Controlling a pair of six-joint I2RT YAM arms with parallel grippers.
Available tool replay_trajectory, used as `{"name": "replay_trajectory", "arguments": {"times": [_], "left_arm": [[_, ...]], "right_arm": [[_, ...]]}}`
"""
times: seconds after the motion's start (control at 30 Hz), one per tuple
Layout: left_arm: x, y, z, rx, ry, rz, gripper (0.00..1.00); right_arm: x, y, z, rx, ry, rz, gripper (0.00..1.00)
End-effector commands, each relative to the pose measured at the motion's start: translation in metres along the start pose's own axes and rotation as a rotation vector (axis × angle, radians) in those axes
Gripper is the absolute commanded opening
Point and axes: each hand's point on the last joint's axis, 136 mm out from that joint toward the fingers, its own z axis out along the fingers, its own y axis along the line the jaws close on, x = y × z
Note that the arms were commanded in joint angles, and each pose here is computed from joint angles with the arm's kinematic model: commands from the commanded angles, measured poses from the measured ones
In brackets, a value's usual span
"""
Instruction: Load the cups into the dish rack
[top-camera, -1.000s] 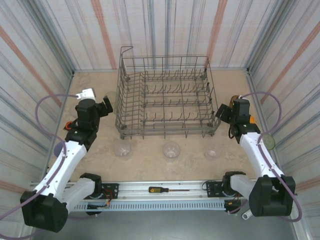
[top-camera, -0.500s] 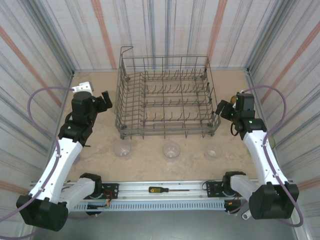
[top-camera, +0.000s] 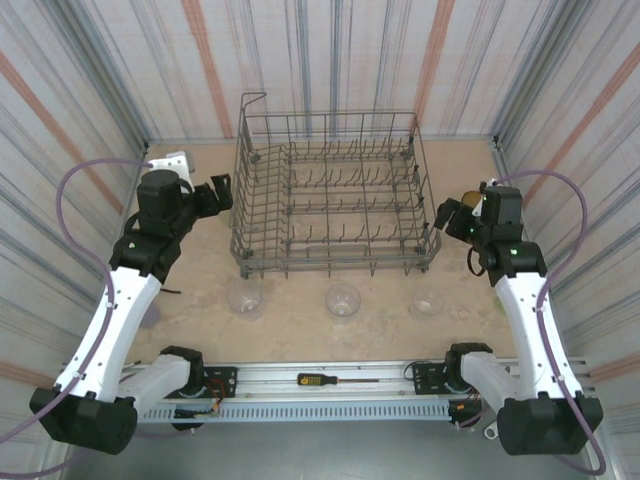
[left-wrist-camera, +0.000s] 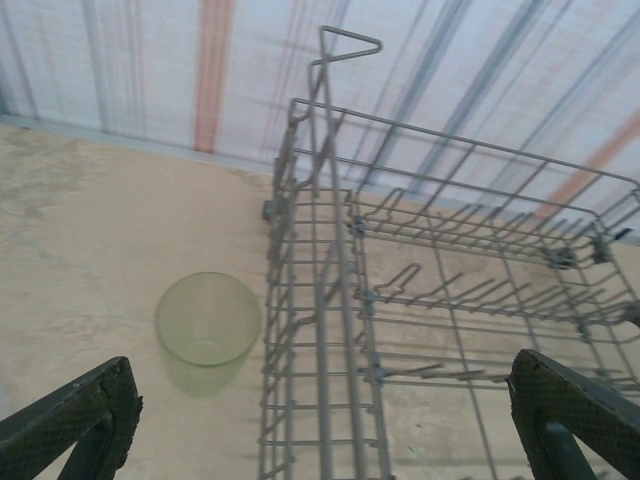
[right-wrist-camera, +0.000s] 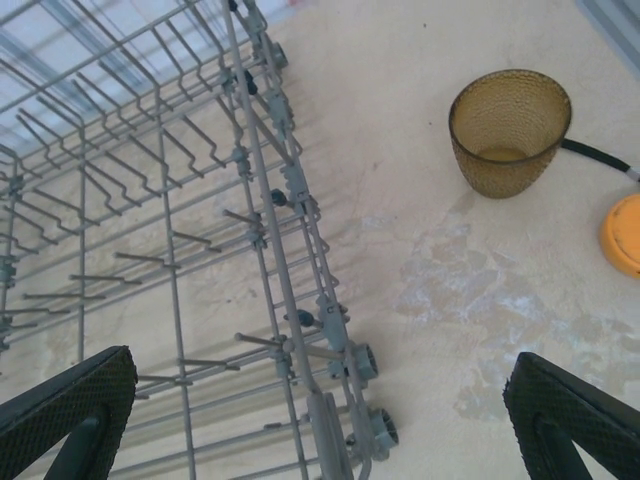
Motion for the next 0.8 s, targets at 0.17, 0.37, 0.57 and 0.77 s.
{"name": "replay_trajectory", "arguments": {"times": [0.17, 0.37, 0.57, 0.77], "left_arm": [[0.0, -0.04, -0.013, 0.187, 0.034, -0.015, 0.99], [0.004, -0.049, -0.012, 0.233, 0.049, -0.006, 0.99], [0.006, -0.059, -0.012, 0.28, 0.071, 0.003, 0.99], [0.004, -0.054, -0.014, 0.258, 0.026, 0.004, 0.99]], "right_arm": [[0.006, -0.028, -0.022, 0.083, 0.043, 0.074, 0.99], [-0.006, -0.039, -0.003, 0.144, 0.105, 0.082, 0.99], [-0.03, -0.057, 0.029, 0.216, 0.148, 0.085, 0.99], [-0.044, -0.062, 0.072, 0.243, 0.225, 0.073, 0.99]]}}
